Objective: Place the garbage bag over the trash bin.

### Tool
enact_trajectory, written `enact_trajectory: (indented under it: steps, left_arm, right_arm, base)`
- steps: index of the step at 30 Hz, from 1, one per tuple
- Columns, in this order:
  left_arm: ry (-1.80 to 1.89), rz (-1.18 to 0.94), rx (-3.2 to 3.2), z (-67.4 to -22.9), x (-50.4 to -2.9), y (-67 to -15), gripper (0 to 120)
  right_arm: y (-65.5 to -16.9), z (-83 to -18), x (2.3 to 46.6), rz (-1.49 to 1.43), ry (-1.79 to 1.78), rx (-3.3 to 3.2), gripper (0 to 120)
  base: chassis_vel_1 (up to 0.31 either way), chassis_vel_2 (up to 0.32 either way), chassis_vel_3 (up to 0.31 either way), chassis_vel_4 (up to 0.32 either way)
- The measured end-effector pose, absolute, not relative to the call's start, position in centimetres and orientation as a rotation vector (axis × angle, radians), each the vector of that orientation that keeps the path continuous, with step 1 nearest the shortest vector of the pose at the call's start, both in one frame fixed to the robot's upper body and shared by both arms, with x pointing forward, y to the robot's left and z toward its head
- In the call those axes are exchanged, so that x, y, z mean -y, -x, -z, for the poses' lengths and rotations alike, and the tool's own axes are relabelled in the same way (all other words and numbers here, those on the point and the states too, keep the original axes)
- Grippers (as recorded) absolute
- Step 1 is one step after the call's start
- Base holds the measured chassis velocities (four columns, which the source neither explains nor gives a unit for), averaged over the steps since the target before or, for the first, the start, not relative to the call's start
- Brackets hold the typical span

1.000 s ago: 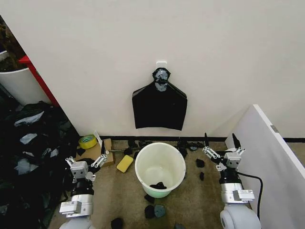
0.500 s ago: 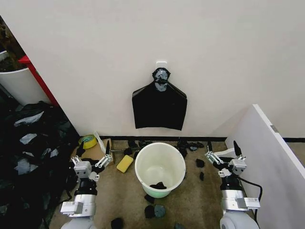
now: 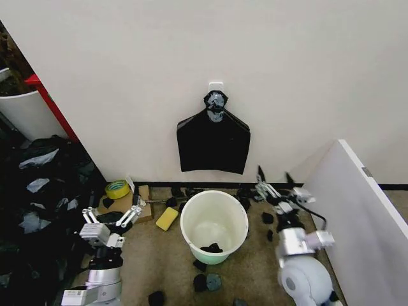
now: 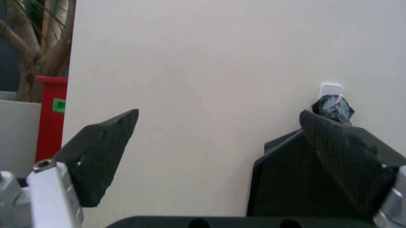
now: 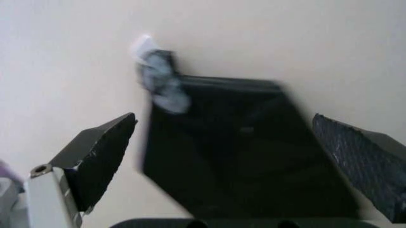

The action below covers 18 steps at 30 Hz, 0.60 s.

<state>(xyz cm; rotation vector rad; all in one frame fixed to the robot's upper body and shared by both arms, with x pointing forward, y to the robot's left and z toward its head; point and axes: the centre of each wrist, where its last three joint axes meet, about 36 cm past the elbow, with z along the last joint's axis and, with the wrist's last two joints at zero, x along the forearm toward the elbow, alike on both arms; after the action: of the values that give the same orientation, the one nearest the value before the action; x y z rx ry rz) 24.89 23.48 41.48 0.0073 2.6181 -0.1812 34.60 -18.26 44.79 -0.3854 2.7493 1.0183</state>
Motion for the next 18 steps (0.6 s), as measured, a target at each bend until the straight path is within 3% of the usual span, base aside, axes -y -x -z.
enact_trajectory:
  steps: [11, 18]
  left_arm:
    - [0.060, 0.173, -2.650, -41.6, -23.7, -24.7, 100]
    - [0.085, 0.167, -2.665, -41.4, -23.8, -24.5, 100]
  right_arm:
    - [-42.2, -46.1, 14.7, -1.461, 0.605, -2.515, 100]
    - [-45.5, -46.8, 12.7, -1.579, 0.656, -2.467, 100]
  base:
    - [0.000, 0.000, 0.000, 0.000]
    - [0.000, 0.000, 0.000, 0.000]
